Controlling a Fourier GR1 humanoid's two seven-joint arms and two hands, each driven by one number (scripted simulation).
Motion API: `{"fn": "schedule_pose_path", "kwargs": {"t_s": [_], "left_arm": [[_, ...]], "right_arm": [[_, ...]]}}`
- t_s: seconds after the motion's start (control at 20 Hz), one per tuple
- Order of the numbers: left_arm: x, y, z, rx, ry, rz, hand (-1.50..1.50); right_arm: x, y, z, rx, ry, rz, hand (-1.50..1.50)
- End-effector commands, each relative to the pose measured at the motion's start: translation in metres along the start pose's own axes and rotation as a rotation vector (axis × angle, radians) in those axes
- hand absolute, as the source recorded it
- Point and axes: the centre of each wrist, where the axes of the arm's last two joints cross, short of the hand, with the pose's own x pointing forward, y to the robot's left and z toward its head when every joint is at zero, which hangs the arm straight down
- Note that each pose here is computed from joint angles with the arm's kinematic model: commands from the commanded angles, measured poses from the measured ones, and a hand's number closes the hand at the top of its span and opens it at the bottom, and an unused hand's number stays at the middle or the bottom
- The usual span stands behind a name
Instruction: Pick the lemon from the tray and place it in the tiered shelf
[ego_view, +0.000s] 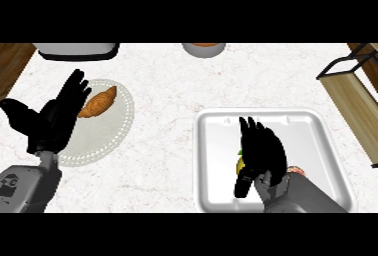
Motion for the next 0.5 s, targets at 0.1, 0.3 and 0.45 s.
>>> {"fn": "schedule_pose_path", "kwargs": {"t_s": [0.1,0.3,0.45], "left_arm": [[-0.006,0.007,0.009,-0.003,0.011,-0.016,0.00],[0.001,0.019,0.006,-0.012,0.003,0.002,0.00],[-0.004,0.006,0.004,0.001,0.003,0.016,0.00]], "right_arm": [[0.013,0.016,0.009,0.002,0.211,0.038,-1.50],[0.012,0.018,-0.003,0.003,0.216,0.036,-1.50],[0.005,0.027,-0.012,0.023,0.213,0.047,-1.50]]}}
